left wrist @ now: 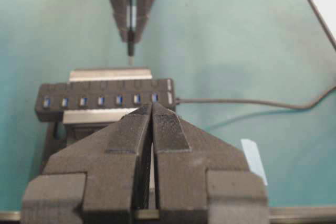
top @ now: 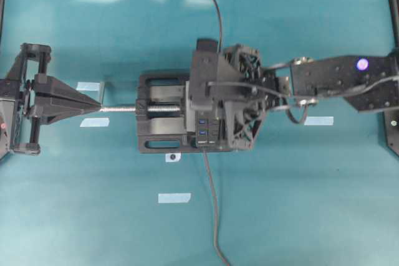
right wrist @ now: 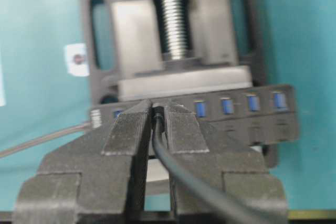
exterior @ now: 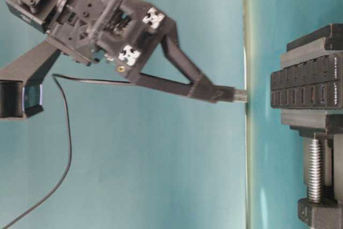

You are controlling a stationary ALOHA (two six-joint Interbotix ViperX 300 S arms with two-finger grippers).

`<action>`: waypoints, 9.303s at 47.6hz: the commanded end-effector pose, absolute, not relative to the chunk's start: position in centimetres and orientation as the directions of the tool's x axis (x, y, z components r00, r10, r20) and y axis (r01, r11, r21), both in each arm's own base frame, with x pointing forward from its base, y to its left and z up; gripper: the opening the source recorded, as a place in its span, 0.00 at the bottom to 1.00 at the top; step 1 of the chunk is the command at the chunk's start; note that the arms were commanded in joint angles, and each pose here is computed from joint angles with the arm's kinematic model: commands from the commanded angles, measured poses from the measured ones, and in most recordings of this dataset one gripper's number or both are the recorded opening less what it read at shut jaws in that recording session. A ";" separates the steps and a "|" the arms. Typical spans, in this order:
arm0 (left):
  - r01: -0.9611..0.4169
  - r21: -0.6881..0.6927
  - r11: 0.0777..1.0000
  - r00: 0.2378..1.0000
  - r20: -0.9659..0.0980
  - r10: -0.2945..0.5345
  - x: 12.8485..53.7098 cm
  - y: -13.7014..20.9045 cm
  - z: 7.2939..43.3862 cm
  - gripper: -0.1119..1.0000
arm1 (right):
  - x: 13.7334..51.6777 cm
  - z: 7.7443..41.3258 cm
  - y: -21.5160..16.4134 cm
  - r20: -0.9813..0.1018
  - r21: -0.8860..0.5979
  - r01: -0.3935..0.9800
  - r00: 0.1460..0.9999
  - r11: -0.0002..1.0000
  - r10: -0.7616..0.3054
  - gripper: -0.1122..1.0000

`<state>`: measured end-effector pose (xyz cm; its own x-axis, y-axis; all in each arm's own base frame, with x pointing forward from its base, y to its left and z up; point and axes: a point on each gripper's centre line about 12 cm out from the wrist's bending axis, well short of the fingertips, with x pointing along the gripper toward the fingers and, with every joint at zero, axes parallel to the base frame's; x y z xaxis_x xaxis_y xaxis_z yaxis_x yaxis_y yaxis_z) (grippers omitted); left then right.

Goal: Insert the USB into the front port of the fixed hub.

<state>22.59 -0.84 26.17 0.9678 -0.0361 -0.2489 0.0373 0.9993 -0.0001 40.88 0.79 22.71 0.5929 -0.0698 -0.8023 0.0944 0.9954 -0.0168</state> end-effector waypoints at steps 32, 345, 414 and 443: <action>0.033 -0.024 0.999 0.972 -0.233 -0.038 22.5 -0.9 26.5 0.10 | 42.0 21.0 2.4 -0.813 -0.005 0.068 0.581 0.998 -0.044 0.18; 0.032 -0.032 0.999 0.974 -0.222 -0.038 21.8 -0.8 26.3 0.10 | 38.1 21.5 2.4 -0.708 0.058 0.046 0.706 0.997 0.008 0.83; 0.025 -0.060 0.998 0.972 -0.231 -0.038 21.6 -0.8 25.9 0.10 | 37.6 20.4 2.4 -0.677 0.071 0.035 0.735 0.997 0.023 0.83; 0.024 -0.061 0.998 0.973 -0.227 -0.037 20.2 -0.8 26.2 0.10 | 37.4 20.3 2.3 -0.683 0.070 0.039 0.730 0.997 0.019 0.83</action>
